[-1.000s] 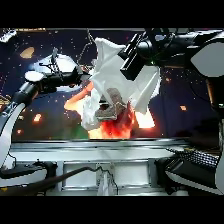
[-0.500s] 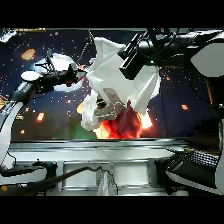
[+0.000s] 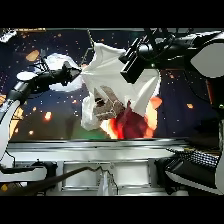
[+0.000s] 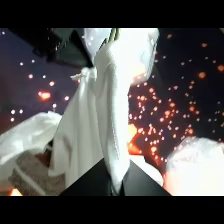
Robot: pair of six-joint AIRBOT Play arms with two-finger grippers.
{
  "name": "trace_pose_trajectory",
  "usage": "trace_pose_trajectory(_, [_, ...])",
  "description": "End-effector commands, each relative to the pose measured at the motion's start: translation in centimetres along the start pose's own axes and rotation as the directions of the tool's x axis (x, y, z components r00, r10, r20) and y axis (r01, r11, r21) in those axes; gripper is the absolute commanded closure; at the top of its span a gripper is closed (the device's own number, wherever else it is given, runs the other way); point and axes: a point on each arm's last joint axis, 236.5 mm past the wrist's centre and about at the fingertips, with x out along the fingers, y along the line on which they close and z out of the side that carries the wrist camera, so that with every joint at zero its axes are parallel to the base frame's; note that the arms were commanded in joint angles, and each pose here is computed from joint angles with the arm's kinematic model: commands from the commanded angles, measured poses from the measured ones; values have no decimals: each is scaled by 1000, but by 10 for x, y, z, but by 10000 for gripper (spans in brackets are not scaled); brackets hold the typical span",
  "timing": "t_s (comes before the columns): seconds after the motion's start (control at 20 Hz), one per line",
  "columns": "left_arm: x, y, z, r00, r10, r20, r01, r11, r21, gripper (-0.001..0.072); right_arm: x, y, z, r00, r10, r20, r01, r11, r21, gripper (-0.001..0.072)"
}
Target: Fold the clothes and pants, and hang the long-sleeved shirts on hangers.
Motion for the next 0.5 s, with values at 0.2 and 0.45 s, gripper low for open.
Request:
trace_pose_trajectory(0.2, [-13, -12, 23, 995, -80, 62, 84, 994, -63, 696, -1, 2, -21, 996, 10, -89, -12, 1000, -27, 692])
trace_pose_trajectory(0.45, [-41, -89, 11, 950, -311, 32, 308, 949, 63, 697, 6, -25, -37, 982, -94, -161, 84, 994, -64, 692])
